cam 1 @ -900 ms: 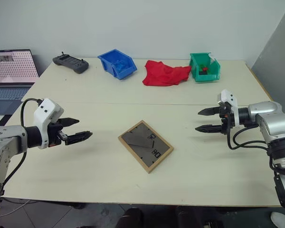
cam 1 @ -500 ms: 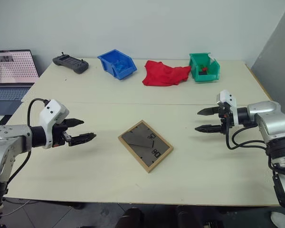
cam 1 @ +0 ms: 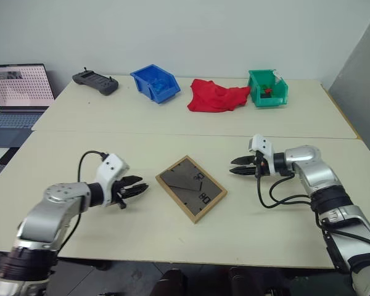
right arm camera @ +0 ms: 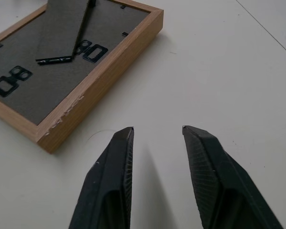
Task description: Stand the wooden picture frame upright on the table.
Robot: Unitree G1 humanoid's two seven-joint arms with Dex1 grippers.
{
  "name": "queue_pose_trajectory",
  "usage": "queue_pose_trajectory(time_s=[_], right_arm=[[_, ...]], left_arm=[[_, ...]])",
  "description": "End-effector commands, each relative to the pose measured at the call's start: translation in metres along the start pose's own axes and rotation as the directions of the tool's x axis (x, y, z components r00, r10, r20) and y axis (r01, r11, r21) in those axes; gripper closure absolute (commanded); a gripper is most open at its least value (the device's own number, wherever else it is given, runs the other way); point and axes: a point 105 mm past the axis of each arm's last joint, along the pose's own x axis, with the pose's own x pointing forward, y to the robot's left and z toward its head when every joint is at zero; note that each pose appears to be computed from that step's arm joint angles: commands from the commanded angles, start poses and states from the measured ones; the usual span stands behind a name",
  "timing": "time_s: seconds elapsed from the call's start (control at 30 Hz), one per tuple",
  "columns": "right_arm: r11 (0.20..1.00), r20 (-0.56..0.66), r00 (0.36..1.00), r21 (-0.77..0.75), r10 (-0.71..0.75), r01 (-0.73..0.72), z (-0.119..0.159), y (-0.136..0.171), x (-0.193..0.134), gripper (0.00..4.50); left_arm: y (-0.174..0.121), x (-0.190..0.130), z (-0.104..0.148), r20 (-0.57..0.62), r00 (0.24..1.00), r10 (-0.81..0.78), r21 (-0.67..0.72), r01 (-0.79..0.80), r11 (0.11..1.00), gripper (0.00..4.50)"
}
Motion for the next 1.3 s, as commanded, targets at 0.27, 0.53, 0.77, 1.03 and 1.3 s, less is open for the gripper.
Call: queue_pose_trajectory(time_s=[0.27, 0.53, 0.77, 1.03, 1.3], right_arm=[[0.973, -0.026, 0.987, -0.161, 0.161, -0.163, 0.002, 0.047, 0.029, 4.50], [0.961, 0.004, 0.975, -0.166, 0.224, -0.220, 0.015, 0.069, 0.029, 4.50], [0.989, -0.017, 1.000, -0.144, 0.007, -0.009, 0.007, 0.032, 0.018, 4.50], [0.993, 0.012, 1.000, -0.118, -0.029, 0.030, 0.006, 0.035, 0.028, 4.50], [0.993, 0.027, 1.000, -0.116, -0.012, 0.016, 0.009, 0.046, 0.040, 4.50]], left_arm=[[-0.012, 0.033, 0.005, 0.024, 0.998, -0.054, 0.057, 0.053, 0.997, 4.45], [-0.007, 0.059, 0.021, 0.050, 0.997, -0.057, 0.124, 0.051, 0.991, 4.45], [0.000, 0.037, 0.001, -0.060, 0.997, -0.038, 0.127, 0.046, 0.991, 4.45], [-0.022, -0.025, 0.017, 0.075, 0.933, -0.351, -0.540, 0.334, 0.772, 3.25], [-0.040, -0.023, -0.001, 0.159, 0.881, -0.445, -0.817, 0.371, 0.442, 1.65]])
